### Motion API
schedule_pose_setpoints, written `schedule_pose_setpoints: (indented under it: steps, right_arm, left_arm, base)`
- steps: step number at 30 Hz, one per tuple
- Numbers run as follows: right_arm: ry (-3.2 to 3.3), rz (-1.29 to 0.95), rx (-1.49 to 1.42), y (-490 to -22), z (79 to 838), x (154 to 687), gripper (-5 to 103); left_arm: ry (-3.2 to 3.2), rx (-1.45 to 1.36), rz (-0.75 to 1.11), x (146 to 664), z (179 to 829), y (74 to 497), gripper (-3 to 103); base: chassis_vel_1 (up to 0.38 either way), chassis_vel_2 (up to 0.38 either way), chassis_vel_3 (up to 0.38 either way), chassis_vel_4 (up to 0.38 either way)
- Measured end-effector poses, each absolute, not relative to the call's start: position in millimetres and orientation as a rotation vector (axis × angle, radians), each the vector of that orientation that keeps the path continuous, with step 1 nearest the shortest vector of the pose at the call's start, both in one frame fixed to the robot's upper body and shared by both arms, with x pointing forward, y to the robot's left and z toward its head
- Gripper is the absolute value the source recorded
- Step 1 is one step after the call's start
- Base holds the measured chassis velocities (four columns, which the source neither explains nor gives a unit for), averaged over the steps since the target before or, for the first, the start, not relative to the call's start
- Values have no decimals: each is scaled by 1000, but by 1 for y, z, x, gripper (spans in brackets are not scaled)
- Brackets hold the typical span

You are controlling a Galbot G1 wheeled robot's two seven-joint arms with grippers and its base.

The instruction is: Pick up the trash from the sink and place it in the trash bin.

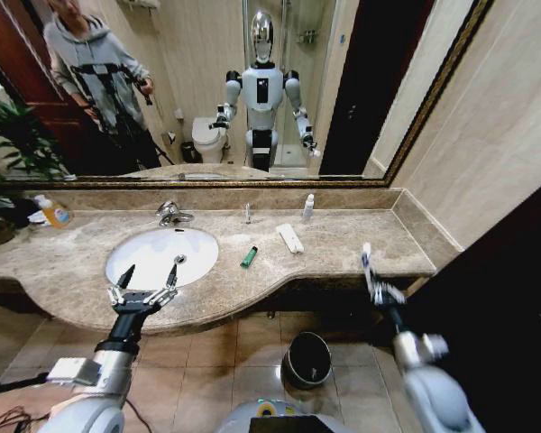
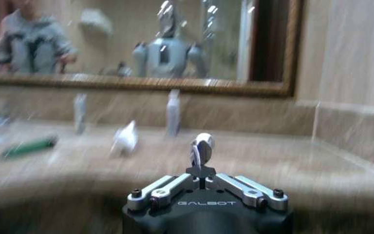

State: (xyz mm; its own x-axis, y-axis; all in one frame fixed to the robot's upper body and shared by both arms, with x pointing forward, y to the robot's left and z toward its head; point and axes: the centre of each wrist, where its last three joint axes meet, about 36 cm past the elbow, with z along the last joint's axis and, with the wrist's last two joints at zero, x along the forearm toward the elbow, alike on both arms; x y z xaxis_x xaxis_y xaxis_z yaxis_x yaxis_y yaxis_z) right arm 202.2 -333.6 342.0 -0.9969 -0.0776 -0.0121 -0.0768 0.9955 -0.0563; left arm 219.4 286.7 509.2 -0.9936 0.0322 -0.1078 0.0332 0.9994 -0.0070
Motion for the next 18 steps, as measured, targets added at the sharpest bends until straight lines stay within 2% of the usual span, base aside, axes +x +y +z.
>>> schedule_pose_setpoints:
  steps: [3,9,12,18]
  right_arm:
    - [3253,-121,-200,-340,288,174,0]
    - [3411,-253,-327,-341,213,154,0]
    - [3489,-359,-433,-333,165,162,0]
    - [3569,-477,-559,-315,119,195,0]
  left_arm:
    - [3033,50,-13,219,509,287,100]
    - [3033,50,-13,219,509,287,100]
    - [3033,50,-13,219,509,287,100]
    - [3033,51,-13,219,509,287,100]
  base:
    - [0,0,0,0]
    - [0,0,0,0]
    - [0,0,0,0]
    - [0,0,0,0]
